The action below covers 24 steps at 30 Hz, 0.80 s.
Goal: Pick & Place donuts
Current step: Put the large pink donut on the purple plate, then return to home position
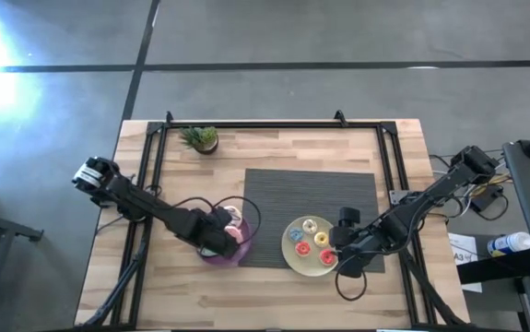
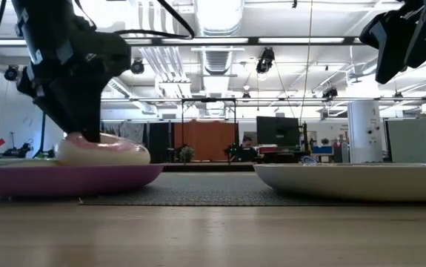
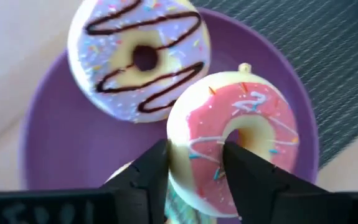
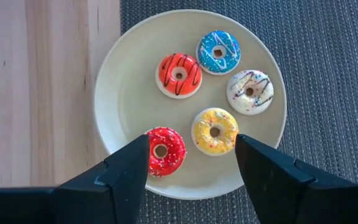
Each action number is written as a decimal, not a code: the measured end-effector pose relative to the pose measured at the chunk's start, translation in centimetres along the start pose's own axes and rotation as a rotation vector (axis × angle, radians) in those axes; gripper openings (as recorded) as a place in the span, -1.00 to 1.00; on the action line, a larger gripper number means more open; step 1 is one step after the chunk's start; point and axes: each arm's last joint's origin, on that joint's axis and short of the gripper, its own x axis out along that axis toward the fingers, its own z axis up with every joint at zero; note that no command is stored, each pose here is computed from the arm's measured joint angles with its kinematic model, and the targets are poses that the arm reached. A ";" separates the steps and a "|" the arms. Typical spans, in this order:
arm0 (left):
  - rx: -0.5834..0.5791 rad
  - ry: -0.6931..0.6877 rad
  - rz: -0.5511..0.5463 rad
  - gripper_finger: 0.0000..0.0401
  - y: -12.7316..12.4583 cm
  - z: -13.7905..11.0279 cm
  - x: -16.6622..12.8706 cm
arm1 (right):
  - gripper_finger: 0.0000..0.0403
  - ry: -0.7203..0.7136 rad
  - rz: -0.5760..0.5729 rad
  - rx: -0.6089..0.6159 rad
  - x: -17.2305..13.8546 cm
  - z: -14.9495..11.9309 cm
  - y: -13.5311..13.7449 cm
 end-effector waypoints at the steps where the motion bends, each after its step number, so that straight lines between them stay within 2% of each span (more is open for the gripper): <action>1: 0.007 0.011 0.023 -0.35 0.1 0.1 -0.3 | 0.13 0.000 0.000 -0.001 0.0 0.0 0.0; 3: 0.015 0.021 0.045 -0.32 0.1 0.2 -0.7 | 0.13 -0.001 0.000 -0.002 0.0 0.0 0.0; 8: 0.051 0.038 -0.026 -0.31 -0.7 0.4 -1.1 | 0.13 -0.001 0.000 -0.031 0.0 0.0 0.0; 13: 0.081 0.066 -0.015 -0.30 -0.5 0.5 -2.5 | 0.13 -0.008 0.004 -0.039 -0.2 0.1 -0.2; 20: 0.050 -0.044 0.006 -0.30 1.0 1.2 -5.0 | 0.13 -0.067 -0.022 -0.050 -1.1 0.6 -1.1; 24: 0.031 -0.156 -0.034 -0.30 1.9 1.7 -7.1 | 0.13 -0.116 -0.053 -0.094 -2.0 0.8 -1.8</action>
